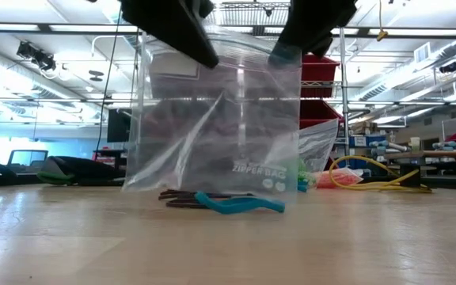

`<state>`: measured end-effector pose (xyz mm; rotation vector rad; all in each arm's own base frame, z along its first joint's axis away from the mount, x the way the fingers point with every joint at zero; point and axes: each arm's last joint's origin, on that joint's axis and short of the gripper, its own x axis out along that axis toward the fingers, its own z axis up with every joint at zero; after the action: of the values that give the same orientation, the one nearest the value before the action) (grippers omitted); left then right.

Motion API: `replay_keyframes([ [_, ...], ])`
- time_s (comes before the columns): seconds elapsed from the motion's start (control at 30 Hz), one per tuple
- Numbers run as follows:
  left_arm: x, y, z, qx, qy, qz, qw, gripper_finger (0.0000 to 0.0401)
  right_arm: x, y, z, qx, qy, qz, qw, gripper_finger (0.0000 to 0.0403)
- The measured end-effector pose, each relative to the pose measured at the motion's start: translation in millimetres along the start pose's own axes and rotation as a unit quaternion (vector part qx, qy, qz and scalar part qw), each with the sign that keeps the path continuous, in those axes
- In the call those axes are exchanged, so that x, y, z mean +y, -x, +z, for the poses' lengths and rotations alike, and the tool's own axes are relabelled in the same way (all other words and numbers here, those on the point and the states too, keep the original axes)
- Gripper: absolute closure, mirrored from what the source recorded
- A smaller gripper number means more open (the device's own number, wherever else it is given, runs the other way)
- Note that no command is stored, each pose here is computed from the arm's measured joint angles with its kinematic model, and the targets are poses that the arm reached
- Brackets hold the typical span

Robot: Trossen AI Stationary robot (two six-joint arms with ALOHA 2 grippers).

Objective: Sort rubber bands
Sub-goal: Open the transparent zip bag

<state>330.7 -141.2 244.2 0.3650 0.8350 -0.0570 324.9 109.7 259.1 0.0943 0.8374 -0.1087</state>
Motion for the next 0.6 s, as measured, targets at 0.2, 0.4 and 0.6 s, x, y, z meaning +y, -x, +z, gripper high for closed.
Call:
replay_keyframes([
  [0.2, 0.0, -0.1, -1.4, 0.007, 0.006, -0.005, 1.000, 0.0348, 1.9, 0.1, 0.5, 0.006, -0.012, 0.028, 1.000, 0.0401],
  [0.4, 0.0, -0.1, -0.6, 0.003, 0.005, -0.006, 1.000, 0.0391, 3.8, 0.2, 3.1, -0.005, -0.018, 0.043, 0.999, 0.0356],
  [0.6, 0.3, -0.1, 1.0, -0.005, -0.003, -0.002, 1.000, 0.0395, 6.4, 0.6, 5.2, -0.007, -0.020, 0.076, 0.997, 0.0306],
])
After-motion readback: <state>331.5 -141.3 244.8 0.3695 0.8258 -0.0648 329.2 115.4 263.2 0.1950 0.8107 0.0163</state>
